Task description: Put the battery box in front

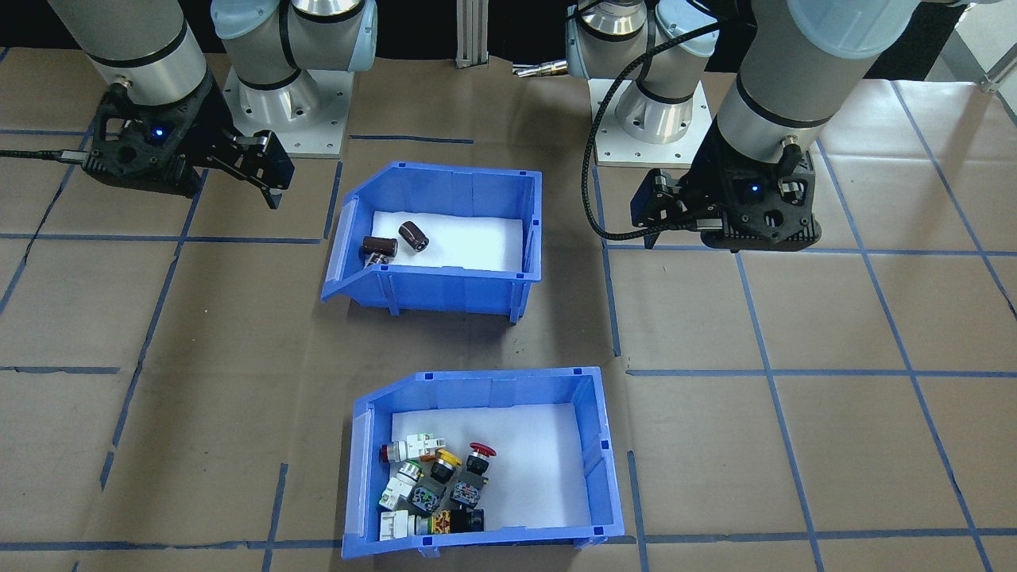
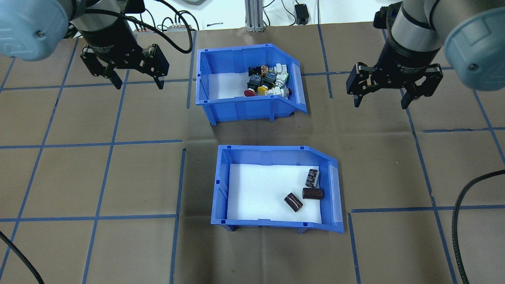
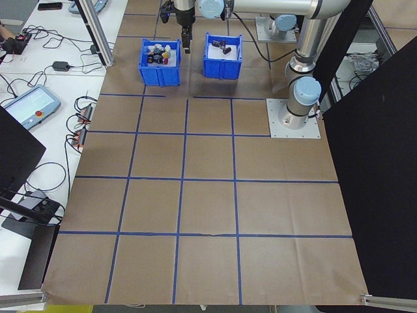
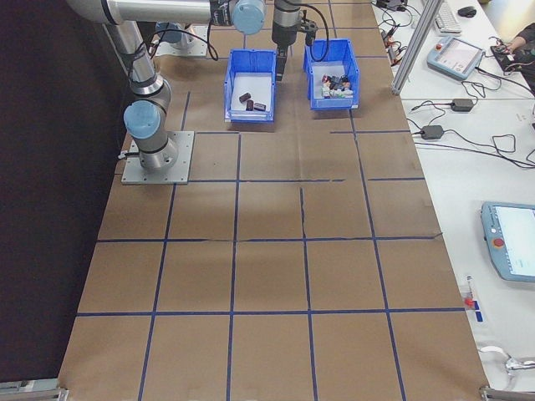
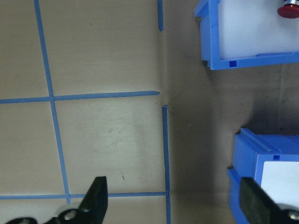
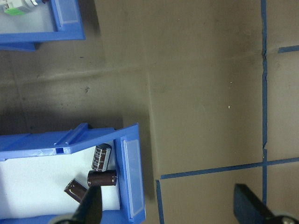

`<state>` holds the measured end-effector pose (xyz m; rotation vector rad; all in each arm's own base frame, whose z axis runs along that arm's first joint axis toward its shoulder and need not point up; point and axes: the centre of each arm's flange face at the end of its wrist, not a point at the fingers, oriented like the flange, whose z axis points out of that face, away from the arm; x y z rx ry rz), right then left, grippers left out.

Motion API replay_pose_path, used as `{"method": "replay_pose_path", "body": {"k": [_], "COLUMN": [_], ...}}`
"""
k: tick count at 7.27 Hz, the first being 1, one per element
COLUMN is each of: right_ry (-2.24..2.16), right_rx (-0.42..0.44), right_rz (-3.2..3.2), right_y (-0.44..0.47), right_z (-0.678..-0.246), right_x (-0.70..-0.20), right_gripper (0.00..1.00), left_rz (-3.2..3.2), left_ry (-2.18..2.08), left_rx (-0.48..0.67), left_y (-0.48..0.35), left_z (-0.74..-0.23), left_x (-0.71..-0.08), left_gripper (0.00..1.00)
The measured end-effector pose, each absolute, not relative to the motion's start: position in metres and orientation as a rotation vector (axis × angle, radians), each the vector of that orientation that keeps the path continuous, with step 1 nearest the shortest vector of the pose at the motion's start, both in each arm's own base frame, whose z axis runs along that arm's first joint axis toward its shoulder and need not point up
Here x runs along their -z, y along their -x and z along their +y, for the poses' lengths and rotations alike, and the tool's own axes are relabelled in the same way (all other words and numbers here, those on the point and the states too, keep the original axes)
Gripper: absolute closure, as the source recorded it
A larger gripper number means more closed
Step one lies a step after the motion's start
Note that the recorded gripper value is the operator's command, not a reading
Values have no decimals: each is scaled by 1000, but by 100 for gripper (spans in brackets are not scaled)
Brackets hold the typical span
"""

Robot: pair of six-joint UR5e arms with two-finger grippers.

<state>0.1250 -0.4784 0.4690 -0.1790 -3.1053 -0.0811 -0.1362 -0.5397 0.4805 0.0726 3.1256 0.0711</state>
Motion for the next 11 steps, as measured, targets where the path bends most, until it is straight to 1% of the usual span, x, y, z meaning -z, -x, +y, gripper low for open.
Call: {"method": "replay_pose_path", "body": {"k": [9, 11], "right_ry": [146, -8], "right_rx": [75, 37], "right_rz": [-3111, -3119], "right_y": [-127, -128], "right_z": [-478, -491], "right_x": [-470, -469], "right_gripper": [0, 0], "left_rz": [3128, 3127], "left_ry": [-71, -63], "left_rx": [-72, -85], "left_y": [136, 134], "left_z": [-541, -540], "left_x": [-479, -476], "left_gripper": [0, 0]}}
